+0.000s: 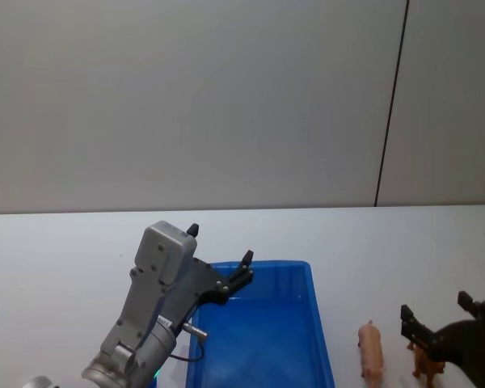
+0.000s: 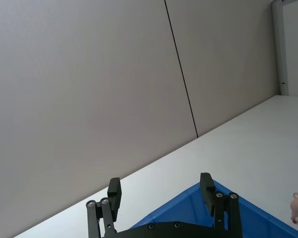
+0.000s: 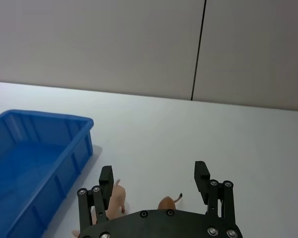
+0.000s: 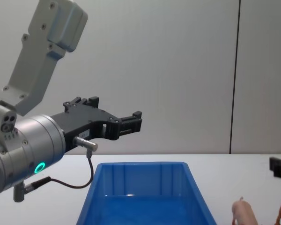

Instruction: Pick up the two dolls from the table and place them into the box.

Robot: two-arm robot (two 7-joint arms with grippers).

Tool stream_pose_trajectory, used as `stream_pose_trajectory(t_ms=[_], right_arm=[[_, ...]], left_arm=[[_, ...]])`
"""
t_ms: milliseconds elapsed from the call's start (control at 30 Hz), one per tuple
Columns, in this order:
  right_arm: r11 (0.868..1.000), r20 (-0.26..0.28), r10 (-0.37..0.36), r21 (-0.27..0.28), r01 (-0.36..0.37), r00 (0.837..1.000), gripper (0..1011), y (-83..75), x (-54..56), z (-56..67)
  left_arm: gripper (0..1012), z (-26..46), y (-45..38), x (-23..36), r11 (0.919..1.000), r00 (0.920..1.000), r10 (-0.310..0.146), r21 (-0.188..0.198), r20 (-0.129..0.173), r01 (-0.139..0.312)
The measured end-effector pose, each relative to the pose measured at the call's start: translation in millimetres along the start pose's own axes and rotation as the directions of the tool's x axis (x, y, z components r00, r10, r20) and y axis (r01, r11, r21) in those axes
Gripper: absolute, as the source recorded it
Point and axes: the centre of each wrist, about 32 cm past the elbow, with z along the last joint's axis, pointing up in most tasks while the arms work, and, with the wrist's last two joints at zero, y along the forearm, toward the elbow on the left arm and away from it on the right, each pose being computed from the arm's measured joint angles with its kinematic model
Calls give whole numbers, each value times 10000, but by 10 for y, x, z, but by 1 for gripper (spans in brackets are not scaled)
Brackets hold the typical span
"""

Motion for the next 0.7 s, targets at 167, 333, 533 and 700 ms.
stream_pose_trajectory(t_ms=[167,333,533,700], right_arm=[[9993,-30,-72,-359,71,10000,1001,-2,5,-60],[9978,-55,-115,-654,112,9999,1001,1,10,-116],[9942,-76,-122,-1066,113,9999,1001,10,17,-206],[9913,-87,-41,-1317,30,10000,1001,26,22,-274]], left_arm=[[1001,0,0,0,10000,10000,0,0,-1,0],[1001,0,0,0,10000,10000,0,0,0,0],[1001,0,0,0,10000,10000,0,0,-1,0],[1001,0,0,0,10000,10000,1,0,-1,-1]])
